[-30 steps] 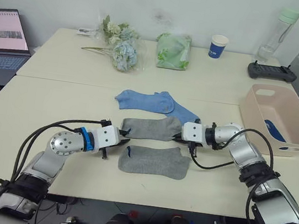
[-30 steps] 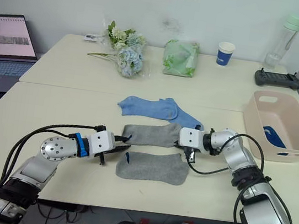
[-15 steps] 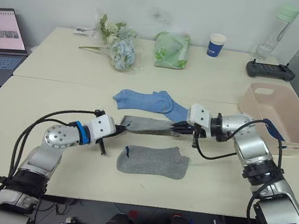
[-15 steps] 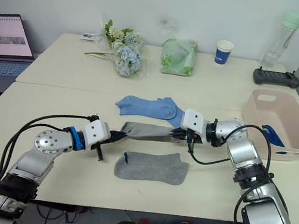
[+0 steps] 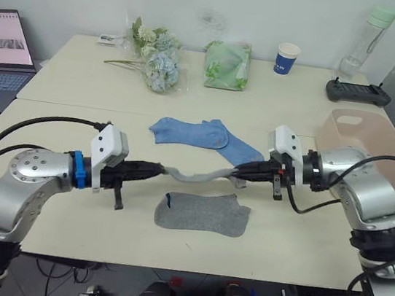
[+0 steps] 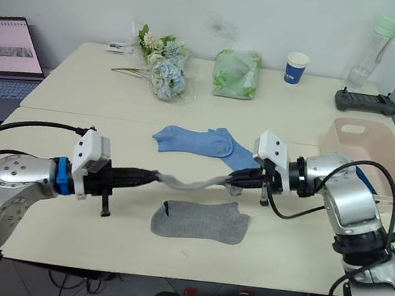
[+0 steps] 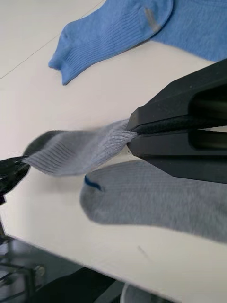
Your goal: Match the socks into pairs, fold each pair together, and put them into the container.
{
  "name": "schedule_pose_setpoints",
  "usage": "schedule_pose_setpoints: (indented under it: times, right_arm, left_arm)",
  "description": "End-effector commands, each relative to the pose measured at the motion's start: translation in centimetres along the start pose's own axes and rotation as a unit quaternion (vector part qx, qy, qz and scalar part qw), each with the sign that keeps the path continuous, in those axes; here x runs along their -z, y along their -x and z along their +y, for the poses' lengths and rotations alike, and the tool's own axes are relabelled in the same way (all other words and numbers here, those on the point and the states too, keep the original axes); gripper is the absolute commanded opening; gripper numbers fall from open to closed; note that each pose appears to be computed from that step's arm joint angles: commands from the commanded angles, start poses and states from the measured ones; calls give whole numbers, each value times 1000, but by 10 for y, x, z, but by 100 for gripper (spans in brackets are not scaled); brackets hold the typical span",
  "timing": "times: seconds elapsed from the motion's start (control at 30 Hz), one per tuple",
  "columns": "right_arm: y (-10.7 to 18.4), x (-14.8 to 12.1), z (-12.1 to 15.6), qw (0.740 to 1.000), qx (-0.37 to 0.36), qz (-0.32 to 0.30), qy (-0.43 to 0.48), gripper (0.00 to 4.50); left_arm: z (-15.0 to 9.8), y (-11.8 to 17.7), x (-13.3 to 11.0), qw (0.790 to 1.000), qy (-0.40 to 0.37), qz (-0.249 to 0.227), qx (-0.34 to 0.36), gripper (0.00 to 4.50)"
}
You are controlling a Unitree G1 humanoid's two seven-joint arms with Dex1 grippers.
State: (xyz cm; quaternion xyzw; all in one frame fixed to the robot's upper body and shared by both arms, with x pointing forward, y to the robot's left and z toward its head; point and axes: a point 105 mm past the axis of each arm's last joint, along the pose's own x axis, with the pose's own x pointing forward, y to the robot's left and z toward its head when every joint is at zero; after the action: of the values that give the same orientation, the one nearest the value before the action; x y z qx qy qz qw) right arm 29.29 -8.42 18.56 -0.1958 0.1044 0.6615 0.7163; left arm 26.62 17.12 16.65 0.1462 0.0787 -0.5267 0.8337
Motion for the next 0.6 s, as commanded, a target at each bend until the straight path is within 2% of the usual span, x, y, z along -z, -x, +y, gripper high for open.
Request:
schedule_pose_setpoints:
  times: [0.03,0.13,0.23,0.3,0.43,0.6]
  right_arm:
    - [12,-15,24,998,-46,-21,-39,0]
    - [21,-17,50,991,-99,-16,-91,0]
    - [24,-13,79,979,-150,-7,-141,0]
    - [18,-2,88,976,-147,1,-158,0]
    - [4,26,77,977,-100,14,-187,0]
    - [-5,37,54,980,-67,18,-188,0]
  left_arm:
    - [-18,8,-18,999,27,-7,41,2]
    - [-40,9,-24,995,54,8,87,2]
    - [-61,10,-11,988,70,44,129,2]
    - [-69,8,0,985,89,57,138,2]
    - [-59,-4,25,988,93,73,102,2]
    - [-35,-18,32,992,69,77,67,2]
